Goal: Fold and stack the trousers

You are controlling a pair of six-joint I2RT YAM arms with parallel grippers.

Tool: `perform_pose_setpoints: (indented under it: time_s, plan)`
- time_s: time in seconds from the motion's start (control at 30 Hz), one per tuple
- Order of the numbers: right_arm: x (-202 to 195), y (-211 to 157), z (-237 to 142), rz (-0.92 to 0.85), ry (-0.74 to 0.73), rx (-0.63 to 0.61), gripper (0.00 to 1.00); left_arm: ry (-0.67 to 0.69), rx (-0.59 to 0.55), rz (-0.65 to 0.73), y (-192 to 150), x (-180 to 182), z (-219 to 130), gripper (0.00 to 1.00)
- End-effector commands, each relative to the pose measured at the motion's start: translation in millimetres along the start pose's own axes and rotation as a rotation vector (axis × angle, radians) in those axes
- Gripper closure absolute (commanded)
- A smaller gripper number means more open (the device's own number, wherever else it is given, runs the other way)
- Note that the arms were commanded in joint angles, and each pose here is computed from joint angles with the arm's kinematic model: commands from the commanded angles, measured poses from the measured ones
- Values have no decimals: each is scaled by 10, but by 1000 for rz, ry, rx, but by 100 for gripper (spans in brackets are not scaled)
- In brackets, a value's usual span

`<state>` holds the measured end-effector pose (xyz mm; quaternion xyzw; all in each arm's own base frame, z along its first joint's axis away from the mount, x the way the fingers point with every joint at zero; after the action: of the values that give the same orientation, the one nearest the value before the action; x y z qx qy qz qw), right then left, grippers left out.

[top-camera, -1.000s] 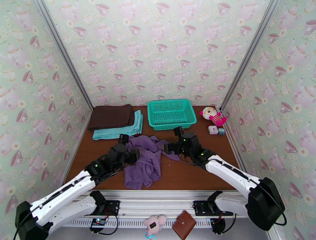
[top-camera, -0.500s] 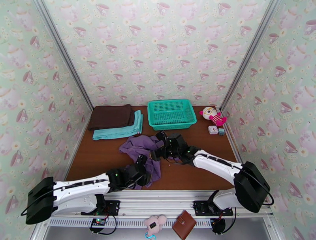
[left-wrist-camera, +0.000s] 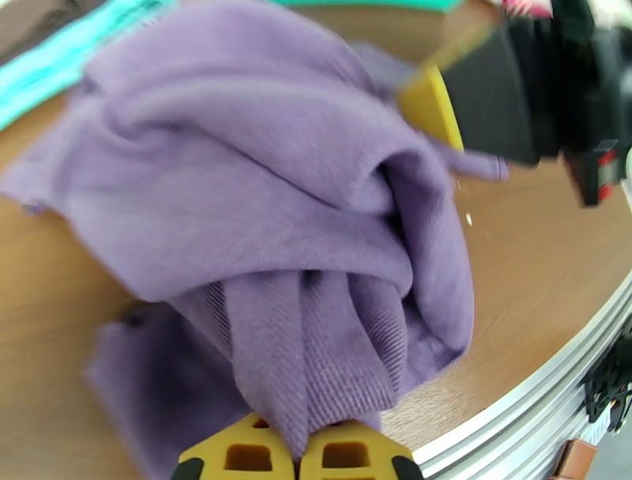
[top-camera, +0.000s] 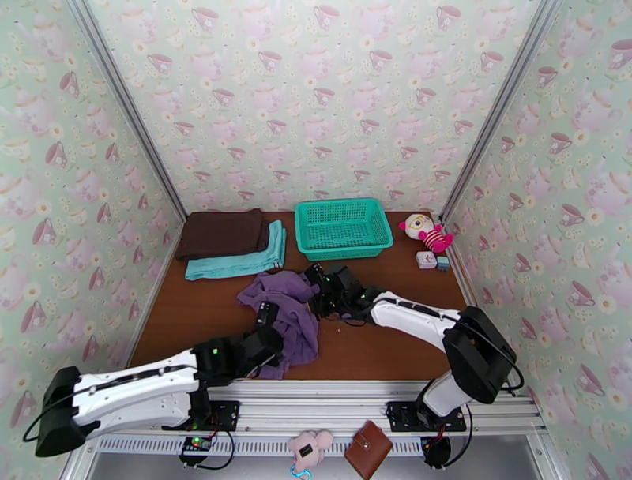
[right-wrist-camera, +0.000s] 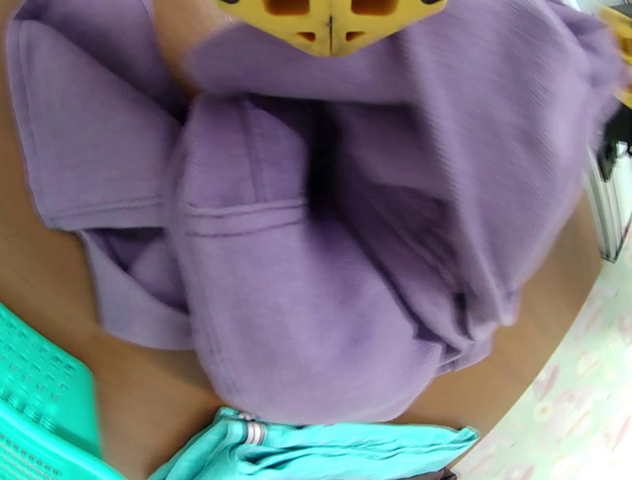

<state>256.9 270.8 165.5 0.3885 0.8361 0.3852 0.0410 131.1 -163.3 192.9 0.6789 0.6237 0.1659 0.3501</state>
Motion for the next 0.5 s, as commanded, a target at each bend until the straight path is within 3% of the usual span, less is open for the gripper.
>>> perform_pose_setpoints:
  time_s: [0.0, 0.2, 0.27, 0.3, 0.4, 0.47]
  plan:
    - [-90, 124, -324, 7, -118, -109, 100, 159, -72, -14, 176, 343, -285, 100]
    - [-204, 148, -820, 35, -178, -290, 98, 191, -170, -45, 480, 545, -613, 100]
    - [-72, 161, -834, -1, -60, -304, 56, 125, -173, -4, 570, 459, -661, 100]
    - [-8, 172, -810, -10, 2, -303, 45, 84, -180, 17, 635, 394, -702, 100]
    - [224, 201, -675, -59, 156, -263, 19, -33, -238, 70, 910, 204, -912, 100]
    - [379, 175, -543, -101, 210, -225, 13, -88, -290, 78, 1143, 113, -1123, 100]
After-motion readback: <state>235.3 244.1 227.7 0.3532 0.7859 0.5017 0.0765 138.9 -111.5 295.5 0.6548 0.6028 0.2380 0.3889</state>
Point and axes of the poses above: each hand's point on the last joint's axis, 136 mm out from that joint toward the fingers, its own z axis out along the fingers, its own x axis along the line the jaws close on, y = z × x, the point moved 7 cm from there along -z, back along the fingers, and after that the axes turned 4 degrees about -z, right-handed, at the moved point
